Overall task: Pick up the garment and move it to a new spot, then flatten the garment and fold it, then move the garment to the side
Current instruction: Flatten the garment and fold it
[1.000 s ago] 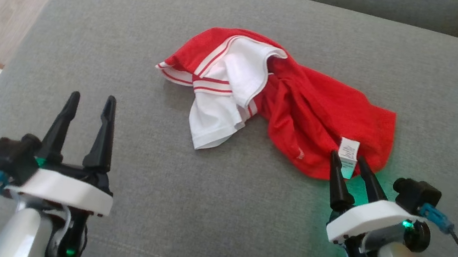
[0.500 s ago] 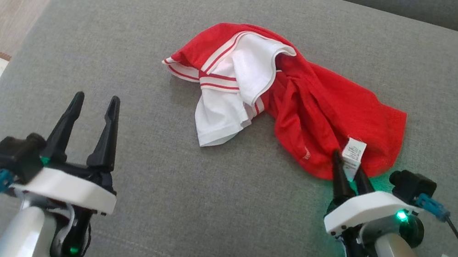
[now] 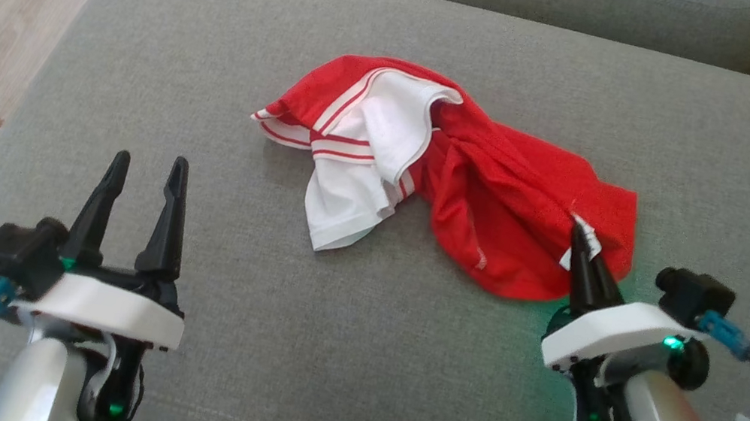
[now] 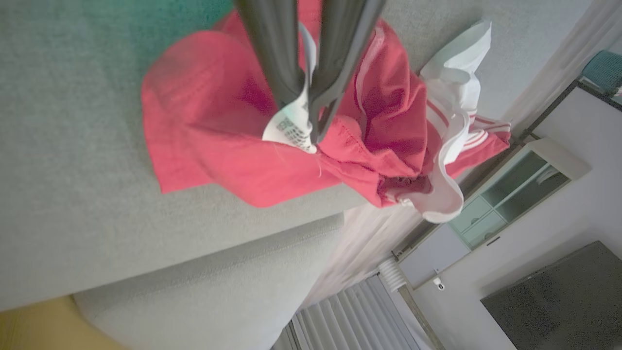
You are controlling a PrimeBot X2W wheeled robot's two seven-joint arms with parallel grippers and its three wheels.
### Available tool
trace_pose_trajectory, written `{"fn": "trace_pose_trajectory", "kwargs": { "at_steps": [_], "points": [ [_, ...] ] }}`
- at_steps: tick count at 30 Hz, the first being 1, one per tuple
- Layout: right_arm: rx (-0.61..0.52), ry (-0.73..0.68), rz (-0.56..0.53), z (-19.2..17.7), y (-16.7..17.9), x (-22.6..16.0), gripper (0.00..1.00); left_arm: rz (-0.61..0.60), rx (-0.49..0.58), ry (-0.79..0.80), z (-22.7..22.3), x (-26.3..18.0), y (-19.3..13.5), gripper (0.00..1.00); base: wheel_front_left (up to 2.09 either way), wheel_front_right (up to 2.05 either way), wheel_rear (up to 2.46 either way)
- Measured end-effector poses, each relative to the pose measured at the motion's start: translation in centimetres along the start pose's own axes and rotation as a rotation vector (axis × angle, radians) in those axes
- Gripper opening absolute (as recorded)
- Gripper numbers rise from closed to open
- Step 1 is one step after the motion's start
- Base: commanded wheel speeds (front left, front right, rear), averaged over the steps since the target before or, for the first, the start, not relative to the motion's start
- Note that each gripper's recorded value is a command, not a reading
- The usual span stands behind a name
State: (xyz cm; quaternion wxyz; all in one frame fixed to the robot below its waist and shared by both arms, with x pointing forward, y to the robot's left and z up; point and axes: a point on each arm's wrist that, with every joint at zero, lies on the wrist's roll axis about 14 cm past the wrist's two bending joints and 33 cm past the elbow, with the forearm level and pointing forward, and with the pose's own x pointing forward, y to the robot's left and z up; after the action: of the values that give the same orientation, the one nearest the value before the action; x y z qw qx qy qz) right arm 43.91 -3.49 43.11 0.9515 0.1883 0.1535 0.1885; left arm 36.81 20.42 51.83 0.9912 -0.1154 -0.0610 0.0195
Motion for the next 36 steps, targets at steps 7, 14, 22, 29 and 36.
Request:
{"fn": "trace_pose_trajectory", "kwargs": {
  "at_steps": [7, 14, 22, 29, 36],
  "points": [
    [-0.046, -0.071, -0.009, 3.6, -0.3, -0.1, 0.00, -0.009, -0.006, -0.016, 0.5, 0.0, -0.4, 1.00, 0.00, 0.00, 0.00],
    [-0.163, -0.103, -0.098, 8.1, -4.1, 0.1, 0.00, 0.001, -0.005, -0.002, 0.0, -0.2, -0.1, 1.00, 0.00, 0.00, 0.00],
    [-0.383, -0.138, -0.194, 16.0, -8.0, 2.9, 0.00, 0.022, -0.014, 0.045, -1.5, -0.1, 0.5, 1.00, 0.00, 0.00, 0.00],
    [-0.529, -0.112, -0.178, 19.9, -7.7, 8.6, 0.00, 0.019, -0.029, 0.060, -2.2, 1.7, 0.4, 1.00, 0.00, 0.00, 0.00],
    [-0.608, -0.093, -0.221, 22.7, -9.0, 13.6, 0.00, 0.045, -0.048, 0.087, -3.2, 2.3, 1.1, 1.00, 0.00, 0.00, 0.00]
  ]
}}
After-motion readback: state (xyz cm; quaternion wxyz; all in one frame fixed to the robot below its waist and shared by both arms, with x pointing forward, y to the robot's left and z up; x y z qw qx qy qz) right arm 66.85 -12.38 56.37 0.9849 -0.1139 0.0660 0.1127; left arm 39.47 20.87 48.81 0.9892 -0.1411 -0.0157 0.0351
